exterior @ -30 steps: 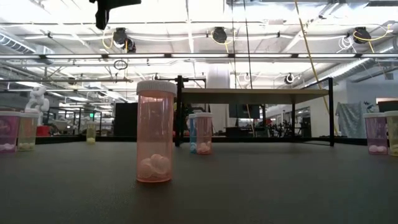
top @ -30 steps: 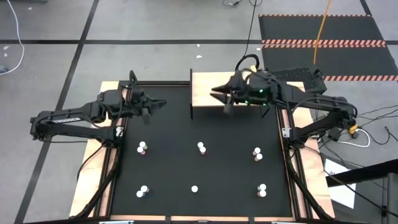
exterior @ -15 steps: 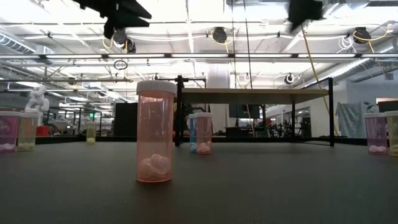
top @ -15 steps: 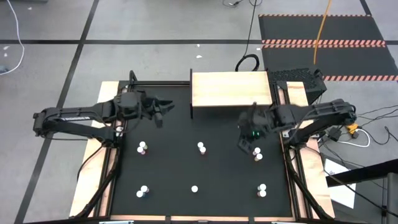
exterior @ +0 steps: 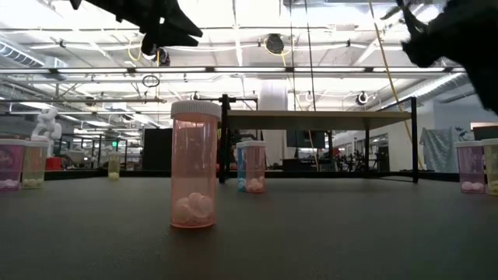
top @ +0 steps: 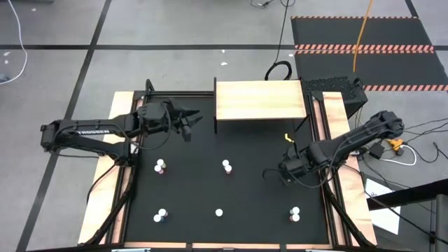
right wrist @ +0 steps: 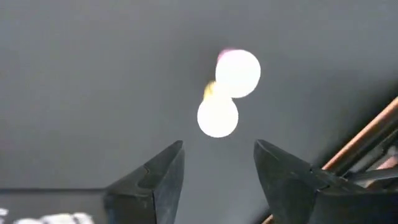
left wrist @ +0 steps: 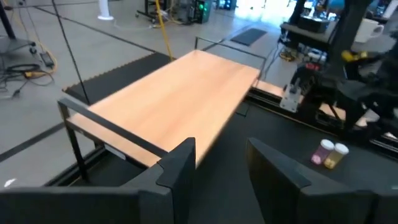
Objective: Pick and place medicine bottles onto shelf by color
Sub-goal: Put the bottom right yellow pill bottle on the shelf
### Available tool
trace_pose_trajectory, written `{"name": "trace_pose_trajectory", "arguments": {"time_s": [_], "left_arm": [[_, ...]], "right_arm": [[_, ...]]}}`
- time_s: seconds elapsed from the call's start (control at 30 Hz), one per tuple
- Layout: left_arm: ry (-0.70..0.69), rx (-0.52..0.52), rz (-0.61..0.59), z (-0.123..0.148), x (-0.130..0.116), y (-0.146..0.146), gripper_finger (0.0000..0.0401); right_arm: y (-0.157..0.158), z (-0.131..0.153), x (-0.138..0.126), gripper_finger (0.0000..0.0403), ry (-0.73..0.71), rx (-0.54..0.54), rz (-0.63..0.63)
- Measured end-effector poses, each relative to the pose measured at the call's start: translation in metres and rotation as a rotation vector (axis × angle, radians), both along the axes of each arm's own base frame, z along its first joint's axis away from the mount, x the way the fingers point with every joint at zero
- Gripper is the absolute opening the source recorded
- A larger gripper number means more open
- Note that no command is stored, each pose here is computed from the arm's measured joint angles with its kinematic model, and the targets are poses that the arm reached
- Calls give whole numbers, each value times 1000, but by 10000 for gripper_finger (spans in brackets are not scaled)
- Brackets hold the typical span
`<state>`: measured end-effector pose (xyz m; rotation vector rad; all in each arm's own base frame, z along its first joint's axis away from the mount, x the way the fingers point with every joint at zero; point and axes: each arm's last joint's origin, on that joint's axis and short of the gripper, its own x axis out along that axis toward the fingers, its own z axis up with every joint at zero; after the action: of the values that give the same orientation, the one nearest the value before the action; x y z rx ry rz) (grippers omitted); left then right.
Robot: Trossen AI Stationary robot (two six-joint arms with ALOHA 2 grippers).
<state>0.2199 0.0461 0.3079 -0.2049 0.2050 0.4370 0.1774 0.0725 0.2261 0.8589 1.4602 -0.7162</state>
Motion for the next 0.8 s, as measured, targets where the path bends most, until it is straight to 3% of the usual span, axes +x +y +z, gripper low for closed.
{"name": "trace_pose_trajectory", "arguments": {"time_s": [0.33,0.8], "left_arm": [[-9,0,10,2,-3,8,145],[3,25,3,2,-3,8,145]], "right_arm": [[-1,-24,-2,225,-14,15,-29],[-4,-38,-5,195,-28,-28,-37]]}}
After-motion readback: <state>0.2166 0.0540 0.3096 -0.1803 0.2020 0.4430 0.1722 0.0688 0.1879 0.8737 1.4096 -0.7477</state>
